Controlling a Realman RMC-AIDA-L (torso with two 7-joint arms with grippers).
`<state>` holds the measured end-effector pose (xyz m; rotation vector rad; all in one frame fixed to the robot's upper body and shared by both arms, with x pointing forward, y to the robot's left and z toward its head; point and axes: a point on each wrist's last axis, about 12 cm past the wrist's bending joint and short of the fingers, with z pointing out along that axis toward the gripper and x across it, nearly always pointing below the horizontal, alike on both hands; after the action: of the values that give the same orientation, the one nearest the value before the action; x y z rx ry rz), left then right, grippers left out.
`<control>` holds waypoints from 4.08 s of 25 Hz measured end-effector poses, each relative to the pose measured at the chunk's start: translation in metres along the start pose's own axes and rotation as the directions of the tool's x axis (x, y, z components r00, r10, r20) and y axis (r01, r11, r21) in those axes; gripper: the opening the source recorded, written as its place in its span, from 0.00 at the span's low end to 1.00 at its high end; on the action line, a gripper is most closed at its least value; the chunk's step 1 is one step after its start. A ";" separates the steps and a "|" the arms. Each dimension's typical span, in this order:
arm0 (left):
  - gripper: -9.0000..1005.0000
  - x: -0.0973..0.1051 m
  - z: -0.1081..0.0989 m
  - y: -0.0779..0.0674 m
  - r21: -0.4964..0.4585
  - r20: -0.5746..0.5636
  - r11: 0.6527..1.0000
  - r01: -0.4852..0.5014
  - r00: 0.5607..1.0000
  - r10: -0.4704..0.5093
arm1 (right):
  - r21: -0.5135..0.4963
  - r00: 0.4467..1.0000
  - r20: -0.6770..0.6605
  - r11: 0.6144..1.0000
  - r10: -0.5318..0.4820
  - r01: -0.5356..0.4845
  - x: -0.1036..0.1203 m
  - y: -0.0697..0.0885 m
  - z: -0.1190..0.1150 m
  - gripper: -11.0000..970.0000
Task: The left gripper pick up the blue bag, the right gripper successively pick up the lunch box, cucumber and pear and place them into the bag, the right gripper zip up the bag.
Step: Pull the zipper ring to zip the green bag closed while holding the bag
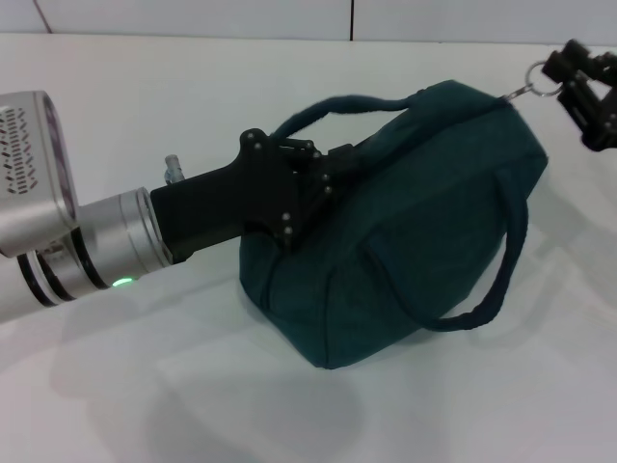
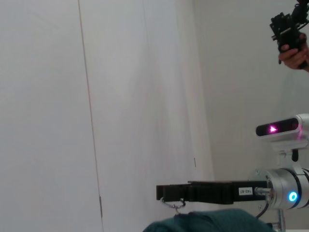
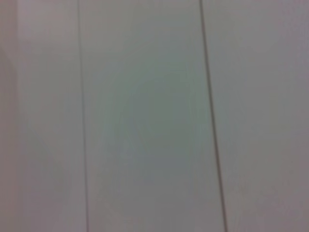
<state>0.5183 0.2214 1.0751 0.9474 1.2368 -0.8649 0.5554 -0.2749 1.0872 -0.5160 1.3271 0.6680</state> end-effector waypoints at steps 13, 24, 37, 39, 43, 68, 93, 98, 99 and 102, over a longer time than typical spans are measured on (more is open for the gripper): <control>0.05 0.001 0.004 -0.004 0.032 -0.003 0.999 0.003 1.000 -0.003 | 0.012 1.000 0.003 1.000 0.009 -0.009 0.000 -0.001 -0.021 0.42; 0.05 0.001 0.004 -0.004 0.027 0.001 1.000 0.006 1.000 -0.006 | -0.049 0.999 -0.049 0.999 -0.008 0.005 0.000 -0.001 -0.024 0.47; 0.05 0.000 0.008 -0.006 0.054 -0.002 0.999 0.002 1.000 -0.002 | -0.045 0.963 -0.238 0.992 -0.122 0.115 0.030 0.006 -0.021 0.46; 0.05 0.000 0.009 -0.007 0.059 0.000 0.998 0.002 1.000 -0.002 | -0.050 0.963 -0.239 0.992 -0.124 0.115 0.030 0.007 -0.020 0.46; 0.05 0.000 0.009 -0.007 0.059 0.001 0.998 0.000 1.000 0.000 | -0.087 0.965 -0.226 0.990 -0.130 0.113 0.029 0.012 -0.011 0.46; 0.05 -0.001 0.009 -0.004 0.044 0.009 0.999 -0.007 1.000 0.007 | -0.176 0.966 -0.209 0.977 -0.155 0.118 0.027 0.022 0.008 0.20; 0.06 0.000 0.006 -0.006 0.043 0.008 0.999 -0.004 1.000 0.003 | -0.118 0.971 -0.205 0.988 -0.120 0.097 0.029 0.020 -0.002 0.04; 0.06 0.000 0.007 -0.006 0.045 0.009 0.999 -0.005 1.000 0.004 | -0.118 0.971 -0.205 0.988 -0.121 0.099 0.029 0.019 0.000 0.13; 0.06 0.000 0.007 -0.006 0.045 0.009 0.999 -0.005 1.000 0.004 | -0.119 0.971 -0.205 0.988 -0.122 0.099 0.029 0.019 0.001 0.16; 0.06 0.000 0.007 -0.006 0.045 0.009 0.999 -0.005 1.000 0.004 | -0.117 0.970 -0.208 0.988 -0.123 0.101 0.029 0.019 0.002 0.23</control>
<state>0.5157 0.2128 1.0753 0.9812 1.2114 -0.8956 0.5465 -0.2561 1.0594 -0.7608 1.4580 0.6029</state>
